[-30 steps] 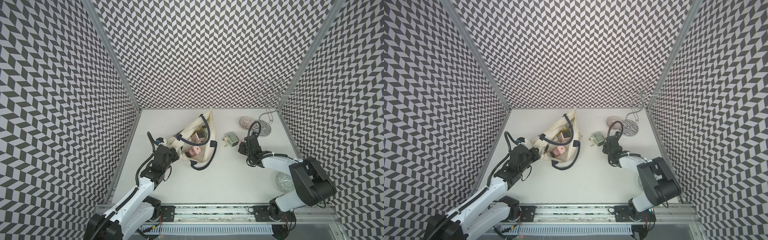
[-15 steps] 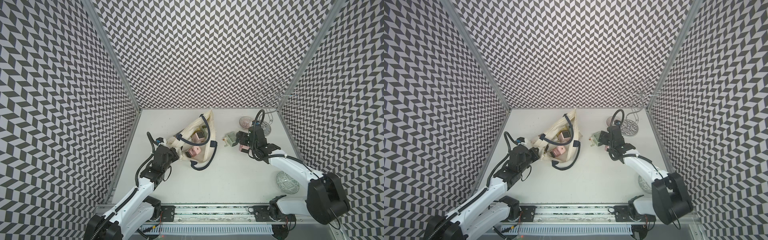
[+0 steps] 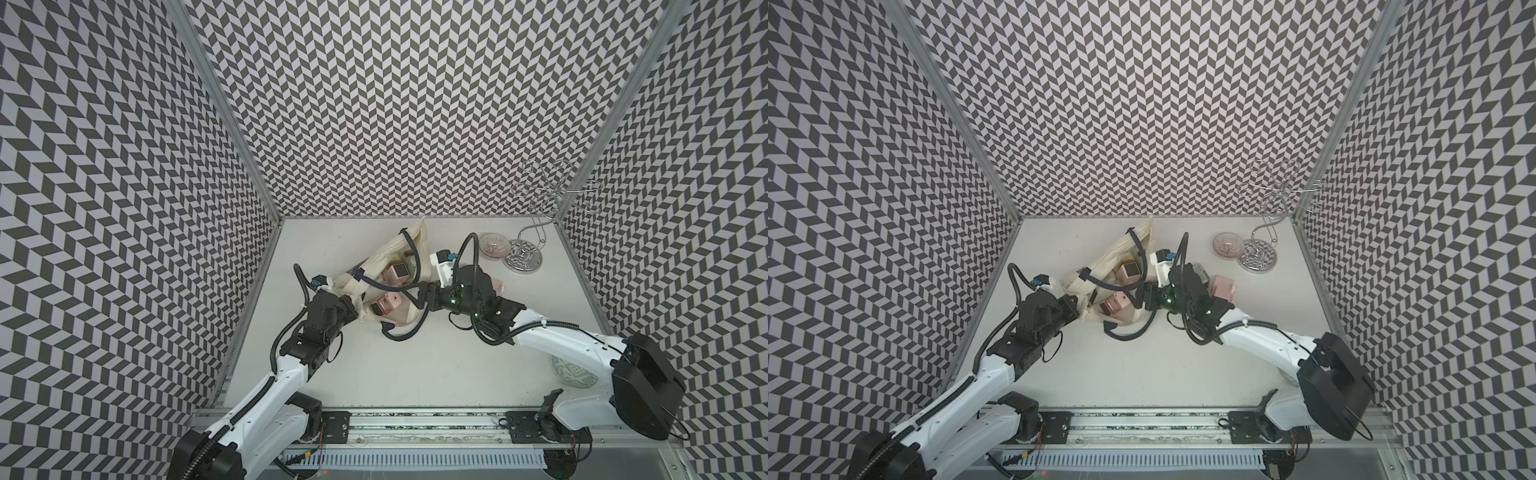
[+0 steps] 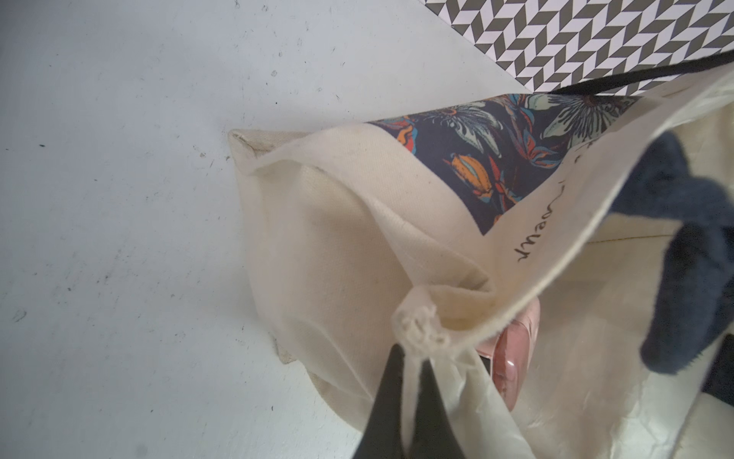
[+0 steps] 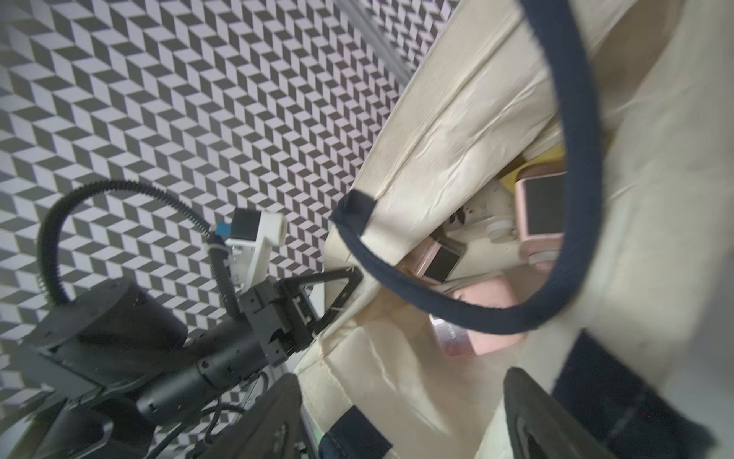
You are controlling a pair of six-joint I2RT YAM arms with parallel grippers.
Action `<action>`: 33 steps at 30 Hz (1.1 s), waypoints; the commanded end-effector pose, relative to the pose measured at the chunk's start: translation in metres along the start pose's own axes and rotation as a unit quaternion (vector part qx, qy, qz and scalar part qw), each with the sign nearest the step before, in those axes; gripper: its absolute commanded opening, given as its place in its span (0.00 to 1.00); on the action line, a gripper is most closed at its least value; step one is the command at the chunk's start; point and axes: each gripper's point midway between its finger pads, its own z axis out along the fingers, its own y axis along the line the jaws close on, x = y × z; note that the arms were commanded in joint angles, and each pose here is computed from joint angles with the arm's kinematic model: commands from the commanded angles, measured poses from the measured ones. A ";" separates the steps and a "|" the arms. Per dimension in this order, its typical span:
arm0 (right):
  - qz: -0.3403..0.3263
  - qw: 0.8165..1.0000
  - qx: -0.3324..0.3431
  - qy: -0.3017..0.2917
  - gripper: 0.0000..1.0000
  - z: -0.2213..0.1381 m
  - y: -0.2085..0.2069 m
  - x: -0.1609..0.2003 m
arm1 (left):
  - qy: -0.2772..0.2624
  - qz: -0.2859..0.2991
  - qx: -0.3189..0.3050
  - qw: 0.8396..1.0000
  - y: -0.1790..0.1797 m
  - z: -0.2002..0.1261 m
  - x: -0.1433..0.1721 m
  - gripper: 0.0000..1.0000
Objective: Take out the pencil sharpeners from the tote bags
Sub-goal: Place the pencil sharpener at the center of the board, then adjust the canvas bag at the center of the board.
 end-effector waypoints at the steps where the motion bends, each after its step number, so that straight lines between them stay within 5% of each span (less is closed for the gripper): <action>1: 0.037 0.998 -0.060 -0.006 0.80 0.006 0.021 0.002 | 0.020 0.004 0.000 1.000 0.003 0.000 0.011 0.00; 14: 0.113 0.993 -0.019 -0.003 0.82 0.066 -0.006 0.010 | 0.018 -0.001 0.011 1.000 -0.002 -0.004 0.008 0.00; 28: 0.025 0.993 -0.033 -0.107 0.79 0.080 0.070 -0.090 | 0.030 -0.005 0.019 0.999 0.001 -0.003 0.019 0.00; 33: 0.001 0.992 -0.047 -0.119 0.78 0.128 0.086 -0.121 | 0.035 -0.004 0.022 0.999 0.000 -0.003 0.022 0.00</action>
